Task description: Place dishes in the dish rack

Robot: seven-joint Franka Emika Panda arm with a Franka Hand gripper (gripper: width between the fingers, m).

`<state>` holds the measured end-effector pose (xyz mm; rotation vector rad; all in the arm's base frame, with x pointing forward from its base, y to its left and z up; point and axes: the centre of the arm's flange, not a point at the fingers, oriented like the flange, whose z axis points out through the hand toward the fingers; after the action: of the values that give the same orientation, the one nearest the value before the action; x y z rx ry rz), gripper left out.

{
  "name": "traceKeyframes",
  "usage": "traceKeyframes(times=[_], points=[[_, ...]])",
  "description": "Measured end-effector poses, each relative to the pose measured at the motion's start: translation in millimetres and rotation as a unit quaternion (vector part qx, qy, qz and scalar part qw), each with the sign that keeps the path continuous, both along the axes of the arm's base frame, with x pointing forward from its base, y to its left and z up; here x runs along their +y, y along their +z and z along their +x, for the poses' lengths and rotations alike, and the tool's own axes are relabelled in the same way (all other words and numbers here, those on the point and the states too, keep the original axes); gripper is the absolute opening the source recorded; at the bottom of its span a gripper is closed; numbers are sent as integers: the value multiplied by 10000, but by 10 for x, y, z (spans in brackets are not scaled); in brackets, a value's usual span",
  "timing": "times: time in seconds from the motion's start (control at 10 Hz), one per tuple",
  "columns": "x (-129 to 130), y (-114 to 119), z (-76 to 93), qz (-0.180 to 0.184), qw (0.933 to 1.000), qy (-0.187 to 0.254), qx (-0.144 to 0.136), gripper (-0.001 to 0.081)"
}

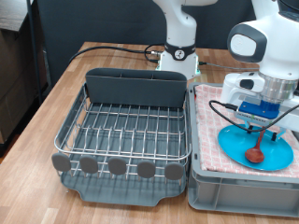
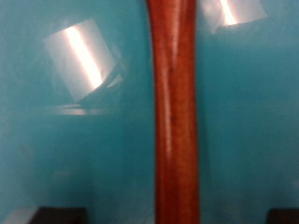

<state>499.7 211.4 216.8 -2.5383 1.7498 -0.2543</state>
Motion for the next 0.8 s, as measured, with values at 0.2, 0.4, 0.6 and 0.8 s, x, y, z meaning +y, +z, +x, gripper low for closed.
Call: traceKeyframes(times=[0.2, 0.4, 0.6, 0.8], points=[[-12, -42, -18, 29, 10000, -20, -1, 375], [-11, -32, -16, 43, 10000, -21, -22, 84], [-13, -22, -14, 44, 10000, -29, -29, 84], [-24, 30, -5, 23, 10000, -63, -42, 84]])
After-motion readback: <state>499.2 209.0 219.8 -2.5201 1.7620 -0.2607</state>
